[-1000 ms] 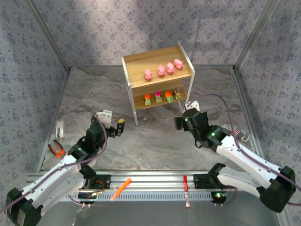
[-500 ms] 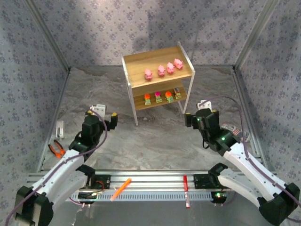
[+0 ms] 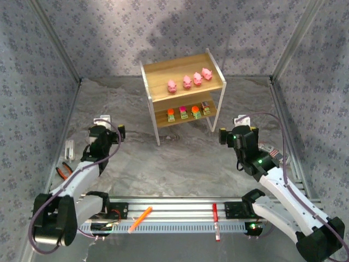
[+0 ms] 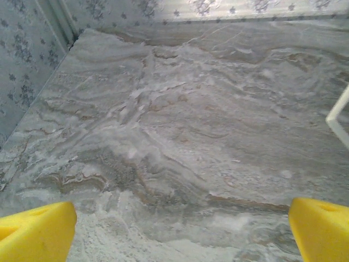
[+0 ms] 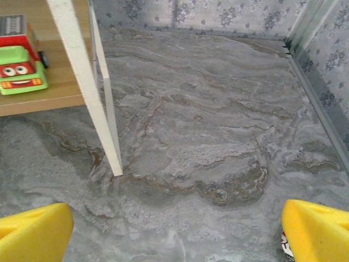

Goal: Place and organize the plastic toys onto the shelf

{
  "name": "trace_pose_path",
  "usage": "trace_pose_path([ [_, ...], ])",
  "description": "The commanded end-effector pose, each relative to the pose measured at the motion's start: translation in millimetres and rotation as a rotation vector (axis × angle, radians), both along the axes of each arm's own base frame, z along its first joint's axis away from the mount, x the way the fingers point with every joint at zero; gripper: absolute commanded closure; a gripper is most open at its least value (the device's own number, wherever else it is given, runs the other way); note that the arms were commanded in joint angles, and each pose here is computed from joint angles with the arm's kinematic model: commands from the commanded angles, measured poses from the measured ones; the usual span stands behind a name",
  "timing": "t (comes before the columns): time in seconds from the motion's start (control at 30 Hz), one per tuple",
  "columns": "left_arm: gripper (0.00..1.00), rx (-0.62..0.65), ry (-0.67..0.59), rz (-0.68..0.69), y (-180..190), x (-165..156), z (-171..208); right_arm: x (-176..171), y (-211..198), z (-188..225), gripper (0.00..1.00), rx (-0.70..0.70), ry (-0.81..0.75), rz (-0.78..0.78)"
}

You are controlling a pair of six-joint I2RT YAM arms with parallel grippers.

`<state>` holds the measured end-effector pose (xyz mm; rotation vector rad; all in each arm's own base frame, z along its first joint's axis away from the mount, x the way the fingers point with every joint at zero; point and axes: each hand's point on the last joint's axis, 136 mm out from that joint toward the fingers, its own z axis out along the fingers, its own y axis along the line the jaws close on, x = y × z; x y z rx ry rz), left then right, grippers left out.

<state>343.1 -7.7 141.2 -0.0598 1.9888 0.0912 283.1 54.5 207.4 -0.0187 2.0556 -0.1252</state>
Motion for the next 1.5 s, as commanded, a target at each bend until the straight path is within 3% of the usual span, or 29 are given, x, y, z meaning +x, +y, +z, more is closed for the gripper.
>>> trace_pose_path([
  [0.0,0.00,-0.030,-0.103,-0.018,3.2,15.3,18.1,3.7,-6.1,-7.4,0.00,-0.014,0.001,-0.011],
  [0.7,0.00,-0.074,-0.084,-0.094,13.5,42.3,-31.2,20.9,-14.9,-22.2,0.00,-0.007,-0.027,-0.010],
  [1.17,0.01,-0.088,-0.037,-0.118,11.7,54.1,-51.6,64.8,-53.5,-40.7,0.00,0.004,-0.095,-0.085],
  [1.47,0.00,-0.088,-0.034,-0.117,11.9,54.0,-52.0,88.9,-68.1,-68.3,0.01,-0.018,-0.046,-0.099],
])
